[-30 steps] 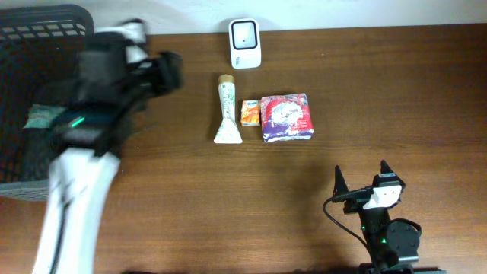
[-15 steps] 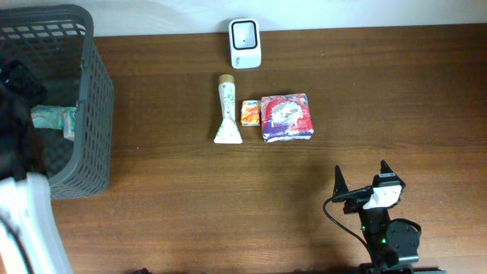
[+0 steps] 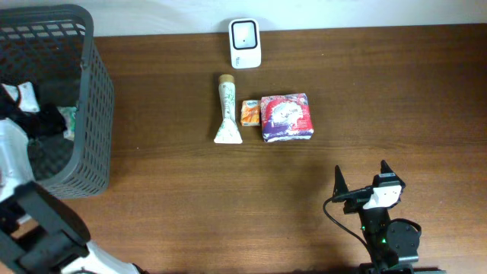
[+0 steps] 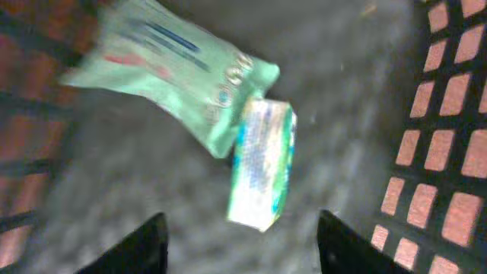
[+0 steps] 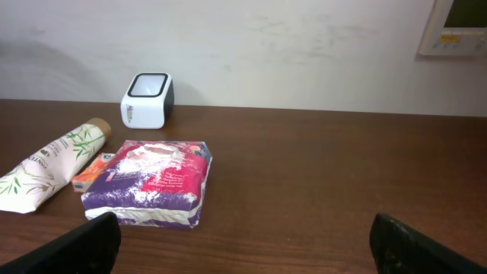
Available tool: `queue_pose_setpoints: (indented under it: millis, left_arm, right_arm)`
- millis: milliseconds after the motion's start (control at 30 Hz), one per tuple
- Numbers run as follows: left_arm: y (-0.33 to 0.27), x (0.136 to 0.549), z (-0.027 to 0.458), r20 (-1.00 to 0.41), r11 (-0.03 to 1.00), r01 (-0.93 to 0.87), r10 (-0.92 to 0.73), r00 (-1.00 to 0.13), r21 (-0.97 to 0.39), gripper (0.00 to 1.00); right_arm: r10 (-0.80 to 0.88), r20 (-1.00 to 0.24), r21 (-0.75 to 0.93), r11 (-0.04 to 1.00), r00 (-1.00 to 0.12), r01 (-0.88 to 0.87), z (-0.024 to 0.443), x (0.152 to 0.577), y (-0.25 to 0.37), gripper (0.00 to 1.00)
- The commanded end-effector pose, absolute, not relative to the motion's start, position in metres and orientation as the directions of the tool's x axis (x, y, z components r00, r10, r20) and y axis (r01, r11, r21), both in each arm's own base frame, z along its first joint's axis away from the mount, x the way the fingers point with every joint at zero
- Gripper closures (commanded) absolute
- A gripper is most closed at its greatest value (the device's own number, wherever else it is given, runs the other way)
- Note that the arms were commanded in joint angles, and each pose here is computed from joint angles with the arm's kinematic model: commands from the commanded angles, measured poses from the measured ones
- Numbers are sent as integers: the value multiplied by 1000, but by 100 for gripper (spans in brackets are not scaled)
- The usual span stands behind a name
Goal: Scan the item barcode
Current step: 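Reach the left gripper into the basket and grasp the green-white tissue pack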
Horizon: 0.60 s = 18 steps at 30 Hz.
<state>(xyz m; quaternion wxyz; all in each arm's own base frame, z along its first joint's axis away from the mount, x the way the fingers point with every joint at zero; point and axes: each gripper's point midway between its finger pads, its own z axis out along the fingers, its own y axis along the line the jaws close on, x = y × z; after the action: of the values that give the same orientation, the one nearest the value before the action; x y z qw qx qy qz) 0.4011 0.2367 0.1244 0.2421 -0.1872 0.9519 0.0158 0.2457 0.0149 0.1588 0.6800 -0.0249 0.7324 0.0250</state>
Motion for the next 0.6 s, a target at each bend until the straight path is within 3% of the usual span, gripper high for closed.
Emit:
queue_pose_setpoints:
  millis: [0, 133, 233, 400, 467, 567]
  left_arm:
    - [221, 409, 86, -399, 940, -309, -342, -851, -146, 35]
    - [223, 411, 72, -381, 938, -312, -346, -857, -150, 33]
    - [222, 409, 64, -360, 936, -316, -352, -864, -157, 40]
    - [215, 408, 42, -311, 934, -313, -352, -883, -170, 42]
    - [216, 409, 37, -308, 934, -313, -353, -884, -170, 54]
    - [221, 417, 40, -348, 938, -307, -345, -872, -161, 94]
  right_arm:
    - [6, -997, 11, 998, -79, -64, 156, 246, 14, 1]
    - [6, -997, 11, 998, -79, -64, 156, 246, 14, 1]
    - [6, -997, 11, 998, -79, -64, 156, 246, 14, 1]
    - [6, -997, 11, 998, -79, -64, 156, 246, 14, 1]
    - [6, -997, 11, 998, -79, -64, 156, 246, 14, 1]
    - [6, -997, 11, 998, -79, -64, 156, 246, 14, 1]
